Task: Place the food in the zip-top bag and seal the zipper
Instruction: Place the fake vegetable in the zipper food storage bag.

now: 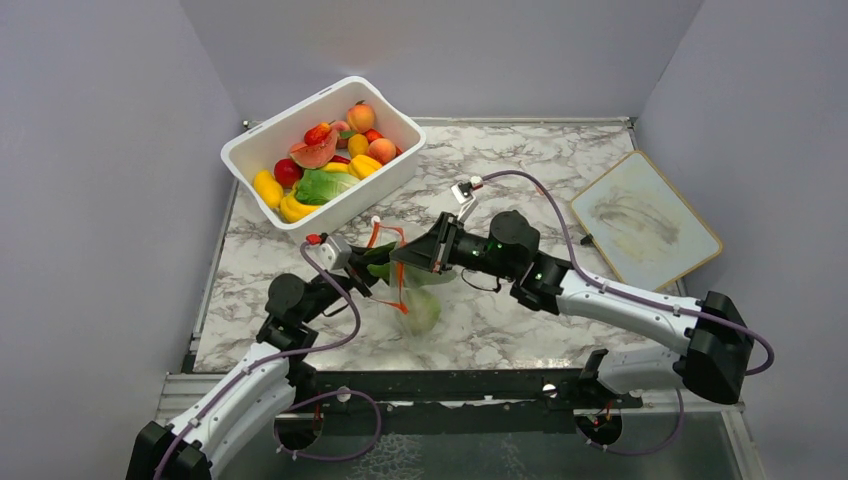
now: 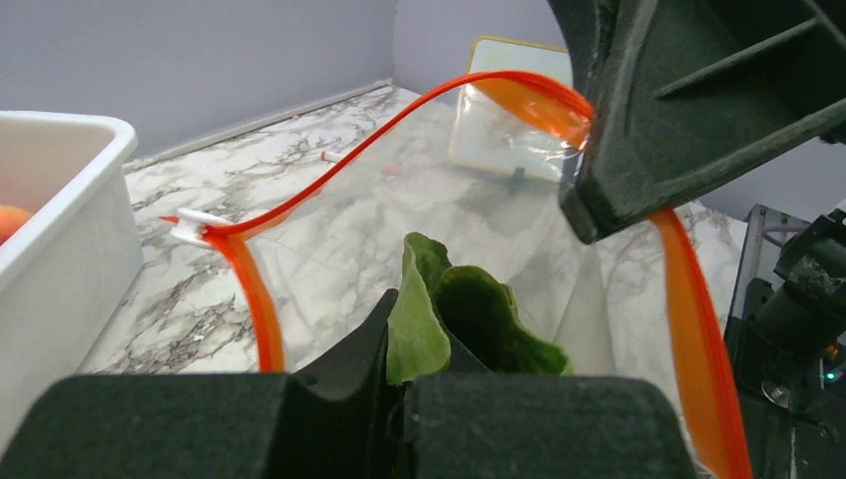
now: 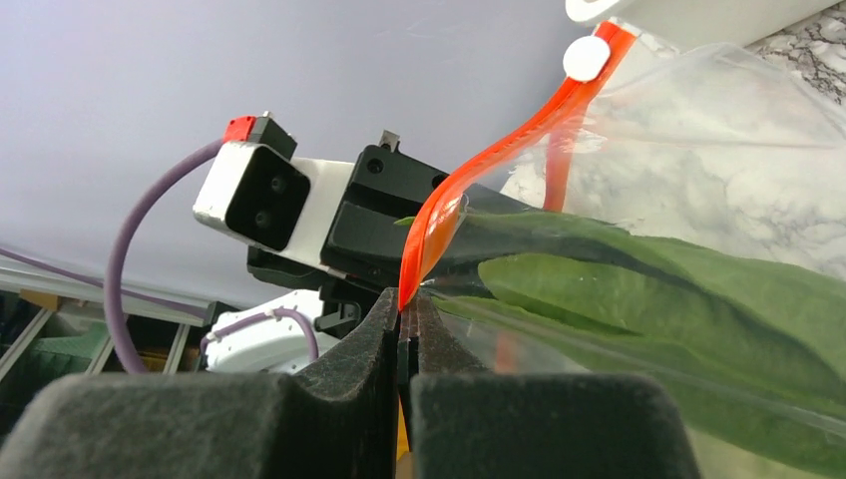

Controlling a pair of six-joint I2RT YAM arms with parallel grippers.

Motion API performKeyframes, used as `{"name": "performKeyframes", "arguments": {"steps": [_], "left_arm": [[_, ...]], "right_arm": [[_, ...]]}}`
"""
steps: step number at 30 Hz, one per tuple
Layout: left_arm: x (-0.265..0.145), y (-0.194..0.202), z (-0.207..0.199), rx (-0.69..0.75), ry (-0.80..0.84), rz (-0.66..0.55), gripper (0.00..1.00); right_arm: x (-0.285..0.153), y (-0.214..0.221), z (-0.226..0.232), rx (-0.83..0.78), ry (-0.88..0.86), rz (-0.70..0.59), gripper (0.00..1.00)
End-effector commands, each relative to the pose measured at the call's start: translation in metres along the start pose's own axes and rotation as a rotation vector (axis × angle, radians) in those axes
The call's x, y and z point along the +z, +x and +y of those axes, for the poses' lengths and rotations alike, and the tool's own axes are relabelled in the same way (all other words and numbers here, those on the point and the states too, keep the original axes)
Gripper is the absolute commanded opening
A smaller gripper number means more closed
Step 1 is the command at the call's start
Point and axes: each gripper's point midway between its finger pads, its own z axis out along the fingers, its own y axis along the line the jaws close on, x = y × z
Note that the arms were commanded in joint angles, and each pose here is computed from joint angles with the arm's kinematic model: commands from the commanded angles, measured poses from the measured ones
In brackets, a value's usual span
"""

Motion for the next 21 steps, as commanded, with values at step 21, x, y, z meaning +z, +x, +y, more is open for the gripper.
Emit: {"name": "performKeyframes", "arguments": {"steps": [21], "left_arm": [[0.005,-0.038,0.004,0.142,-0.052,-0.241,0.00]], "right_arm": [[0.032,-0.025,0.033,-0.045,-0.129,-0.050,0.01]]}}
